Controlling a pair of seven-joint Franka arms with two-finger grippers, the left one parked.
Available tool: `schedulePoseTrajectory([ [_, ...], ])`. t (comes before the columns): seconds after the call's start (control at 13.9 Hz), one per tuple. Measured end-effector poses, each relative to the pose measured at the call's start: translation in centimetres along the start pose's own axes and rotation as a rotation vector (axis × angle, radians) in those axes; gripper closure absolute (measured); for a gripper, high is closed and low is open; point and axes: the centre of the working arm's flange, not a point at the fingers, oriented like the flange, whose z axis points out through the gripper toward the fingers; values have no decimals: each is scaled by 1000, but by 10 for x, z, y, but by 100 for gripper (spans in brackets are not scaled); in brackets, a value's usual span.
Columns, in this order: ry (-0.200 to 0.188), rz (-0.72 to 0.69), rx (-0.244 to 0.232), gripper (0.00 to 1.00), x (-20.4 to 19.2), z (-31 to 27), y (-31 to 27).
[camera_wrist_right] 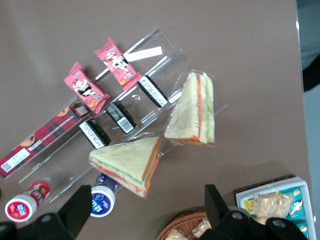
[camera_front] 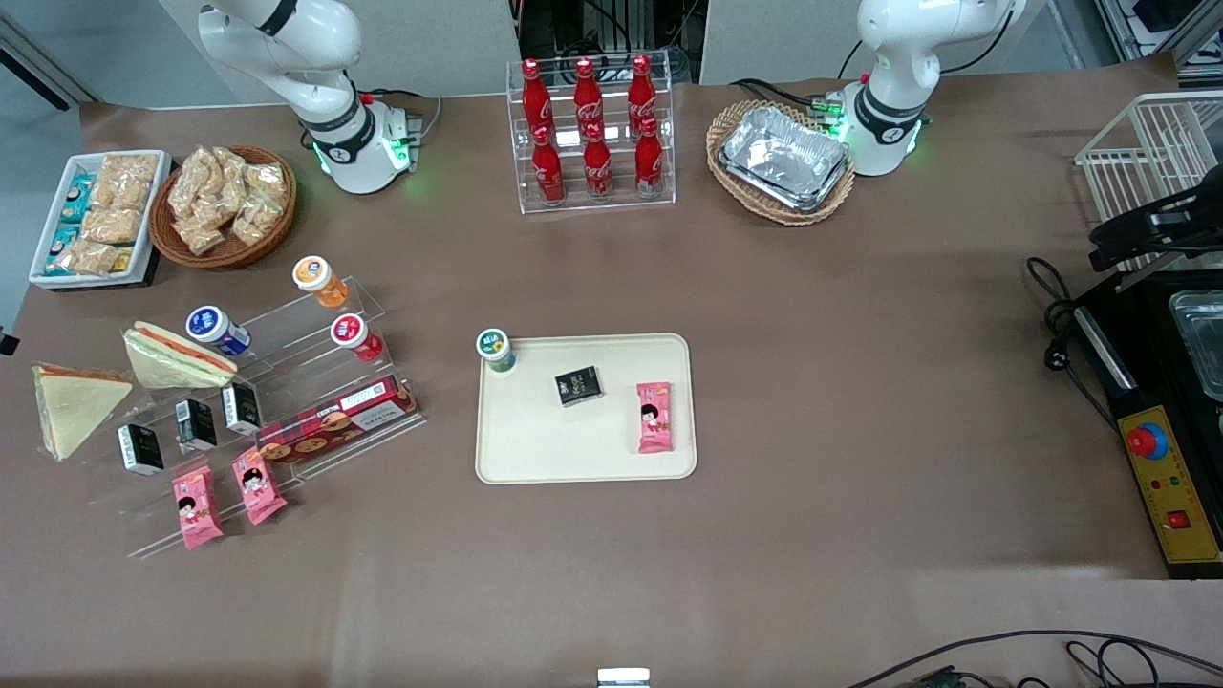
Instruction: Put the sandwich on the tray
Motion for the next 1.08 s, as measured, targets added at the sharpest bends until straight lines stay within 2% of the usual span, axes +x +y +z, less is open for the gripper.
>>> schedulePoseTrajectory([
  [0.36,-36,147,0,0,1,33,26],
  [0.79,-25,255,0,0,-6,107,93],
  [1.08,-11,281,51,0,0,142,91],
])
